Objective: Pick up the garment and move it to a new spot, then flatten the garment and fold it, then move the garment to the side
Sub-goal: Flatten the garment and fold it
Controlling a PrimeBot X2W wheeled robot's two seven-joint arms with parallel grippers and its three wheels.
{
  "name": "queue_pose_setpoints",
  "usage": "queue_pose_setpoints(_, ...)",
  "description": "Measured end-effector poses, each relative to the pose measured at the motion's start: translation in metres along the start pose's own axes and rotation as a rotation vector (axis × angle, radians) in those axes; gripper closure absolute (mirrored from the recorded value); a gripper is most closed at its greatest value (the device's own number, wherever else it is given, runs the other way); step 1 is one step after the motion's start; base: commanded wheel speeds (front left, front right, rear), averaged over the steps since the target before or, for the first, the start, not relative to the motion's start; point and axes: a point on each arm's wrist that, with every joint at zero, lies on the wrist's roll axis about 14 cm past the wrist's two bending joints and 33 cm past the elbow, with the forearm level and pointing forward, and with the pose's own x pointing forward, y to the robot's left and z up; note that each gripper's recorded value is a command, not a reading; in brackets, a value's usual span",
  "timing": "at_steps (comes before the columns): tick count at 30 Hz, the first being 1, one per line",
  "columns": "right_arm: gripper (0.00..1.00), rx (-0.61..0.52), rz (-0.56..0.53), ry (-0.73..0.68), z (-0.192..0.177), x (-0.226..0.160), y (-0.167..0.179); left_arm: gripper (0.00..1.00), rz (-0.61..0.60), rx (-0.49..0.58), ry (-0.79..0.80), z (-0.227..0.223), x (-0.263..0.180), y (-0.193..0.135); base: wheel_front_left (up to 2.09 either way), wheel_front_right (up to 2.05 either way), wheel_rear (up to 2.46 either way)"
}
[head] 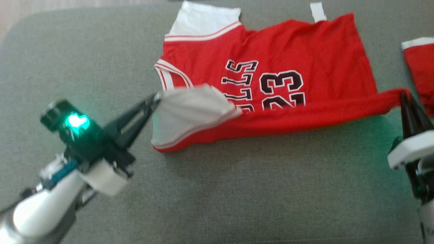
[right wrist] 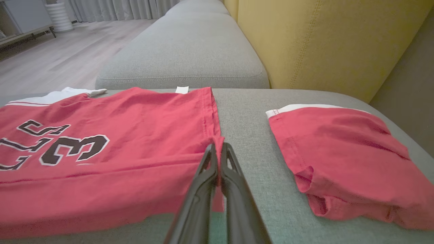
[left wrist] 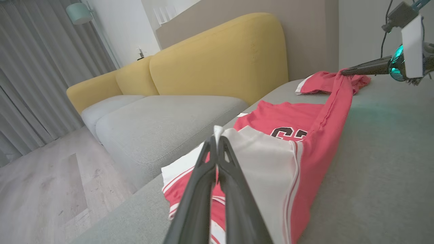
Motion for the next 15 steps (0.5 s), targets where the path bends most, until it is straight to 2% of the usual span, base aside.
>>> queue_pose_setpoints(7, 1.0, -0.024, -0.008, 0.045, -0.001, 0.04, -0.002, 1.0, 0.011, 0.08, 0.011, -0.01, 0.036, 0.038, 0.0, 0.0, 0.0)
queue_pose_setpoints(11, 1.0, -0.049, -0.001, 0.079, -0.003, 0.072, -0.004, 1.0, -0.014, 0.1, 0.013, -0.019, 0.061, 0.047, 0.0, 0.0, 0.0)
queue_pose_setpoints(12, 0.96, -0.051, 0.0, 0.088, -0.005, 0.077, -0.004, 1.0, -0.022, 0.102, 0.012, -0.02, 0.065, 0.046, 0.0, 0.0, 0.0)
queue_pose_setpoints(13, 0.31, -0.052, 0.002, 0.096, -0.007, 0.082, -0.003, 1.0, -0.024, 0.101, 0.013, -0.022, 0.069, 0.047, 0.0, 0.0, 0.0)
queue_pose_setpoints(14, 0.0, -0.051, 0.003, 0.103, -0.009, 0.087, -0.002, 0.82, -0.022, 0.099, 0.014, -0.023, 0.072, 0.048, 0.0, 0.0, 0.0)
queue_pose_setpoints(15, 0.0, -0.05, 0.004, 0.104, -0.011, 0.09, -0.001, 0.24, -0.018, 0.095, 0.016, -0.025, 0.074, 0.049, 0.0, 0.0, 0.0)
